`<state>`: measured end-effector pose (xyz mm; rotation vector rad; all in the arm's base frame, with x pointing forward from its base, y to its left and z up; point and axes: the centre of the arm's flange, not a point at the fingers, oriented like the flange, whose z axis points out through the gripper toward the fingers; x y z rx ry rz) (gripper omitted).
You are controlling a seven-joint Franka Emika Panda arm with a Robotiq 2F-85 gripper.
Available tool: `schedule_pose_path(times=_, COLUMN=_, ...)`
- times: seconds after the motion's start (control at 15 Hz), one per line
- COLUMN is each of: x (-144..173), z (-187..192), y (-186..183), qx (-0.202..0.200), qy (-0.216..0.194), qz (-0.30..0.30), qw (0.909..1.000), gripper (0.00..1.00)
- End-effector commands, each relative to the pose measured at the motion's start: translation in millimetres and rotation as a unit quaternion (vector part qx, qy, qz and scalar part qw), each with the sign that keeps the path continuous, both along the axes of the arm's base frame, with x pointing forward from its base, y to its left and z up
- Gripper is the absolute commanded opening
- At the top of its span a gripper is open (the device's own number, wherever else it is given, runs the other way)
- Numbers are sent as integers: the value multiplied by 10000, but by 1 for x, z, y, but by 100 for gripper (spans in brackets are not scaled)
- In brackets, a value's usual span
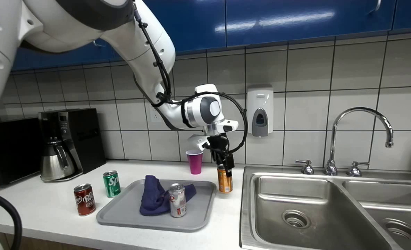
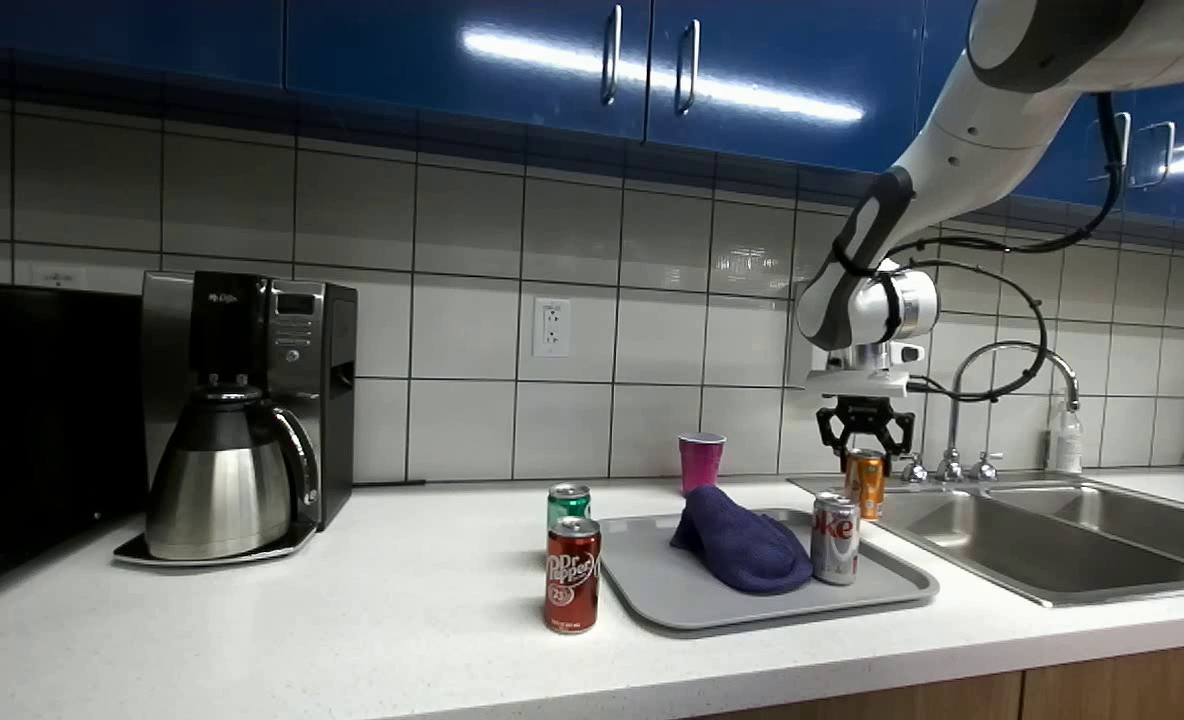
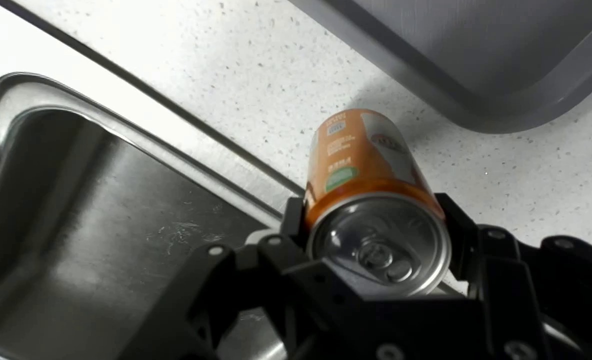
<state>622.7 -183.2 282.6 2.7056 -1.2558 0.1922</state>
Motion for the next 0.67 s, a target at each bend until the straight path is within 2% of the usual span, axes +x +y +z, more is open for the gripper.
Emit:
schedule_pose_path(times=0.0, x=13, z=1, y=-11, qx=40, qy=-8, qz=-164, qw=9999, gripper=39)
schedule_pose_path(times=0.6, x=19, z=-11, y=-15, qx=72, qy=35, qz=-234, qw=9997, gripper=39)
